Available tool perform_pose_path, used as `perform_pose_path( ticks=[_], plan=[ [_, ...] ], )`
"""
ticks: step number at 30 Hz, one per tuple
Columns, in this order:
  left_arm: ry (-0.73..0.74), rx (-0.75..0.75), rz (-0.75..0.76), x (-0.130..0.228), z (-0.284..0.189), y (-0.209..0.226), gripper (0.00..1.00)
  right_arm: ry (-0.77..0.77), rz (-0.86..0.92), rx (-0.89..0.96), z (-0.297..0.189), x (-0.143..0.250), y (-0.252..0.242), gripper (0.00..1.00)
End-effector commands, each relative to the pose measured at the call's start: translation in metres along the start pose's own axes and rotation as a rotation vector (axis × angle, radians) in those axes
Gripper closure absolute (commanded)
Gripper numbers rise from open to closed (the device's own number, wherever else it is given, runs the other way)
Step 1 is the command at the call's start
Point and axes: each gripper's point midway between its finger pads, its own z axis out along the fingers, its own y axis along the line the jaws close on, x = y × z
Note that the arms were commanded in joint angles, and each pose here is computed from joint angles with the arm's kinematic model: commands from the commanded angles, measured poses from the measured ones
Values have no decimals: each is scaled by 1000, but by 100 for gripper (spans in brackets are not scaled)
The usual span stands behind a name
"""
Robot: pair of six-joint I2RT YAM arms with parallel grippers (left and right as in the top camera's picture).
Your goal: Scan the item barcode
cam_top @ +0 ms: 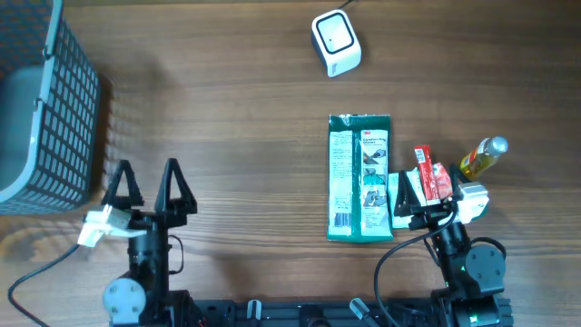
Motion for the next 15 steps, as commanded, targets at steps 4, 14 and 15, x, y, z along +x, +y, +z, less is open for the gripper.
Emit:
perform_pose_path(
  ticks=[4,14,15],
  plan=[
    [90,-121,2,44,-5,38,0,-8,7,-12,-1,-2,2,0],
    [344,-213,280,96,-21,70,0,-8,8,-12,-1,-2,2,0],
    [359,-188,329,98,-22,67,0,-8,8,-12,-1,-2,2,0]
  ],
)
